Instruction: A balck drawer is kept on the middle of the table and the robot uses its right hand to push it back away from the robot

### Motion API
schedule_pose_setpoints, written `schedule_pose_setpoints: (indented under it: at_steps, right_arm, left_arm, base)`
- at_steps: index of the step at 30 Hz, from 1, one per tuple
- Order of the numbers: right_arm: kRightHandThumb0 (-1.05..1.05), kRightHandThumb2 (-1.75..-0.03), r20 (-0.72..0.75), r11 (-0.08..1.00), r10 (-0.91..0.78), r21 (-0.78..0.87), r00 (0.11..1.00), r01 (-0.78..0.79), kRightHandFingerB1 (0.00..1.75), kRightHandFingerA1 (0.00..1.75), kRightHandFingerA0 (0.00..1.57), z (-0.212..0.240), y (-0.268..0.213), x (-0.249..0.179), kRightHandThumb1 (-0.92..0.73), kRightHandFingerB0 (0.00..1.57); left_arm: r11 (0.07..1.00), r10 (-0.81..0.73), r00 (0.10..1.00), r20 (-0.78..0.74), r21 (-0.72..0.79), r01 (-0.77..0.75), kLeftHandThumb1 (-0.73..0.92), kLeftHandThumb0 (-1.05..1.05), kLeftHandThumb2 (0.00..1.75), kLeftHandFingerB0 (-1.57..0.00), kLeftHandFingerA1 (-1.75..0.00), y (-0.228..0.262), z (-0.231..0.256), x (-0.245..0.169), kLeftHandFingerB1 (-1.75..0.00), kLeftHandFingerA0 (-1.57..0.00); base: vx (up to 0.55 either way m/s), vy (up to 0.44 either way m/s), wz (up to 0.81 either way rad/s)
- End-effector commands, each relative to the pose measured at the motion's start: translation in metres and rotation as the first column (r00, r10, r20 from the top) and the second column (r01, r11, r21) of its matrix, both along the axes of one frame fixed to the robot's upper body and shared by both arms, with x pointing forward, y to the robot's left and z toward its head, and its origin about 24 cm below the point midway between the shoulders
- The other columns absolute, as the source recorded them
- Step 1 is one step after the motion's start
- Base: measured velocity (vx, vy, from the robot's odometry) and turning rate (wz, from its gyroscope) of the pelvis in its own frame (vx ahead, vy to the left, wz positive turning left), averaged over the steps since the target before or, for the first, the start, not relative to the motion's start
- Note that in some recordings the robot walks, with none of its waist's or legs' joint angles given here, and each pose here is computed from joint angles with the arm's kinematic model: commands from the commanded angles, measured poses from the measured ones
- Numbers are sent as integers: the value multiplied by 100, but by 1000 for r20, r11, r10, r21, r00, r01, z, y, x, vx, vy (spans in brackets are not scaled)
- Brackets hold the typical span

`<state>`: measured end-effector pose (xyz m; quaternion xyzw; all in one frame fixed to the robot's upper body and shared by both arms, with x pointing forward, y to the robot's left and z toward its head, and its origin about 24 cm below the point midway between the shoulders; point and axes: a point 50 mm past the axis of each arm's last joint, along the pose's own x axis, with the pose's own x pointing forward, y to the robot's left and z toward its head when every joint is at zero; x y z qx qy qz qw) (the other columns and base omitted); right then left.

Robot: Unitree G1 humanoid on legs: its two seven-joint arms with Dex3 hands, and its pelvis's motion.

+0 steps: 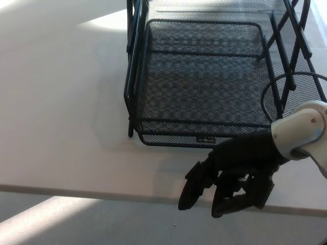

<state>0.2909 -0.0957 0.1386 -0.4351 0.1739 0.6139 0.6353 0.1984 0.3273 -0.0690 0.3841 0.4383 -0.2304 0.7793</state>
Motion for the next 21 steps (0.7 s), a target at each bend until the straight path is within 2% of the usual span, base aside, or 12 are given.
schedule_pose_setpoints:
  at_steps: [1,21]
  right_arm:
    - [-56,-63,60,999,4,-32,998,-2,35,41,47,0,1,13,-77,35]
    - [-55,-63,154,999,15,-53,988,-7,35,42,50,33,13,35,-77,37]
  left_arm:
    - [1000,-19,1000,0,19,19,72,-54,62,-32,-38,6,3,-2,-33,-47]
    - [1000,5,1000,-8,14,-5,72,-54,62,-30,-37,7,3,-3,-32,-44]
  base:
    - [0,0,0]
    - [0,0,0]
